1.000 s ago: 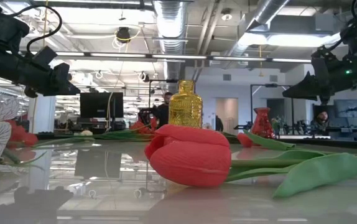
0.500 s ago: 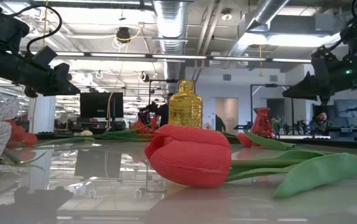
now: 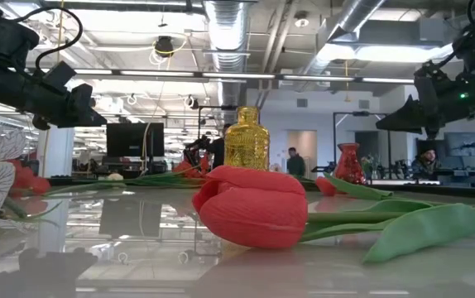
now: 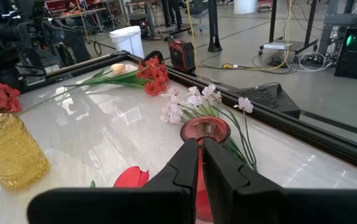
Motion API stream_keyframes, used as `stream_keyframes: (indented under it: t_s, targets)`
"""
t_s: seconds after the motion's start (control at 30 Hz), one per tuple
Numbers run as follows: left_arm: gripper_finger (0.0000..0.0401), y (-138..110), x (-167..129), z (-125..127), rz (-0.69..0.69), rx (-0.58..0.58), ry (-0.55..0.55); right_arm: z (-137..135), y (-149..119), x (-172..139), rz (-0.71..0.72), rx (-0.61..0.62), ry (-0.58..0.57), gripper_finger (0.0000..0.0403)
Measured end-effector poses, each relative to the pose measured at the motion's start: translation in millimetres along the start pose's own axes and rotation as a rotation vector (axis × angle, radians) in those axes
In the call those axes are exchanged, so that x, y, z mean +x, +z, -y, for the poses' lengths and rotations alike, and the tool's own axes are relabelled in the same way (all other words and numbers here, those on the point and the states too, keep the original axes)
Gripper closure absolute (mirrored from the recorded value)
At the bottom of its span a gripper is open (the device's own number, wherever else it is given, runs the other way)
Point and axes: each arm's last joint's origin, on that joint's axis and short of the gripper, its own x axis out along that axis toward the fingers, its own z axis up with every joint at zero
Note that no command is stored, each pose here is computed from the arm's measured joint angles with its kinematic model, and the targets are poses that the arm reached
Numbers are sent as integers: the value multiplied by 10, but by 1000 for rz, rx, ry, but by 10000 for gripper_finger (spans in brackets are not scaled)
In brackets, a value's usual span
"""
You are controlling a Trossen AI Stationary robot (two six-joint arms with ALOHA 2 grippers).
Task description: Sort flowers into vase by color
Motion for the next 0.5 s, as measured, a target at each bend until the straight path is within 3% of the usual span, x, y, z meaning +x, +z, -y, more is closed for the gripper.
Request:
stream_keyframes:
  t_s: [0.33,0.4,0.5]
  targets:
    - [314,-1,0,2,-1,-19,-5,0,-1,0,0,0,0,352]
    - [314,-1,0,9,-4,-122,-26,0,0,0,0,0,0,352]
    - [314,2,-1,20,-11,-408,-51,0,-1,0,0,0,0,352]
